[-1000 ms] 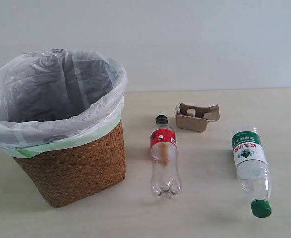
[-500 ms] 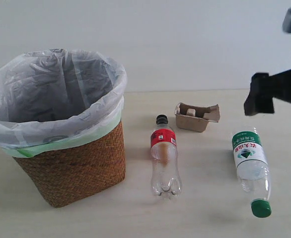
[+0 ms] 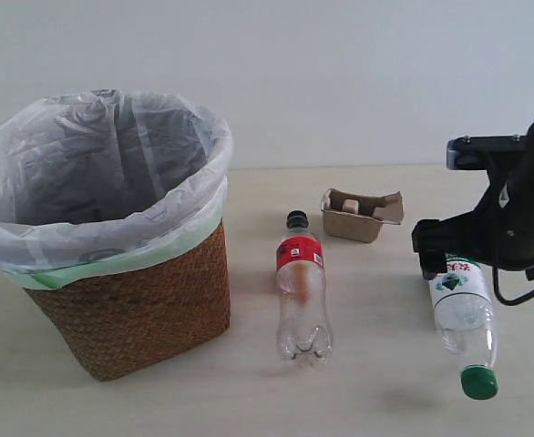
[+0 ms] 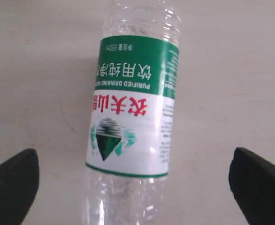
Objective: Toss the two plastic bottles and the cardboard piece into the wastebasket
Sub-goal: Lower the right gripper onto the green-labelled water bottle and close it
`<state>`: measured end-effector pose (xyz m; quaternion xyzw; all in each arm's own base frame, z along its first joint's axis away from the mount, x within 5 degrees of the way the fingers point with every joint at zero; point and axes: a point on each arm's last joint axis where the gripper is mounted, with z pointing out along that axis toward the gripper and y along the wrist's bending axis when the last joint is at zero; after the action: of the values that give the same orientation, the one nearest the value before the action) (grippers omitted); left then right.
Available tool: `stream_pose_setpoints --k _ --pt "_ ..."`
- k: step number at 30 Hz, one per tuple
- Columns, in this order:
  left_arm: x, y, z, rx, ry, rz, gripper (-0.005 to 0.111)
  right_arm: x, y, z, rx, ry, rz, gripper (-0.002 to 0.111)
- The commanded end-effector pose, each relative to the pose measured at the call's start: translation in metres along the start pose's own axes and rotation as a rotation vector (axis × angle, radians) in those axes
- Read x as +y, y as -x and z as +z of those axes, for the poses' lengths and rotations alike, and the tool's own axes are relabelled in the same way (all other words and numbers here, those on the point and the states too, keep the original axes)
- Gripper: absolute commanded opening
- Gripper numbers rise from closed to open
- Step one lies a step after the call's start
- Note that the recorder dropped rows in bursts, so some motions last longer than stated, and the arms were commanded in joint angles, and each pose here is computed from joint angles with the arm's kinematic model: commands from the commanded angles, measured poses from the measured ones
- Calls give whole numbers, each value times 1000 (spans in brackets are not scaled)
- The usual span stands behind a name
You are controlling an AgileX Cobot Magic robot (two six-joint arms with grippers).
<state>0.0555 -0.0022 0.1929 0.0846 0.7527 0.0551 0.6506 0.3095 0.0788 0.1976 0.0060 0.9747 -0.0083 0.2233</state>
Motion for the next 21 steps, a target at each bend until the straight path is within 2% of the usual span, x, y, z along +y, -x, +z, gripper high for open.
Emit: stream_pose_setpoints --k 1,4,11,18,20,21 --pt "0 -1 0 -2 3 -18 4 6 6 21 -47 28 12 104" --pt "0 -1 0 -2 3 -18 4 9 13 32 -45 29 13 104" --pt "0 -1 0 -2 3 -18 4 12 30 54 49 -58 -14 104" --pt "0 -1 0 -2 3 -18 4 8 26 77 70 -132 -58 104" --pt "0 -1 0 -2 3 -18 4 8 27 79 61 -133 -75 97" --pt "0 -1 0 -2 3 -18 4 9 28 79 50 -125 -81 79"
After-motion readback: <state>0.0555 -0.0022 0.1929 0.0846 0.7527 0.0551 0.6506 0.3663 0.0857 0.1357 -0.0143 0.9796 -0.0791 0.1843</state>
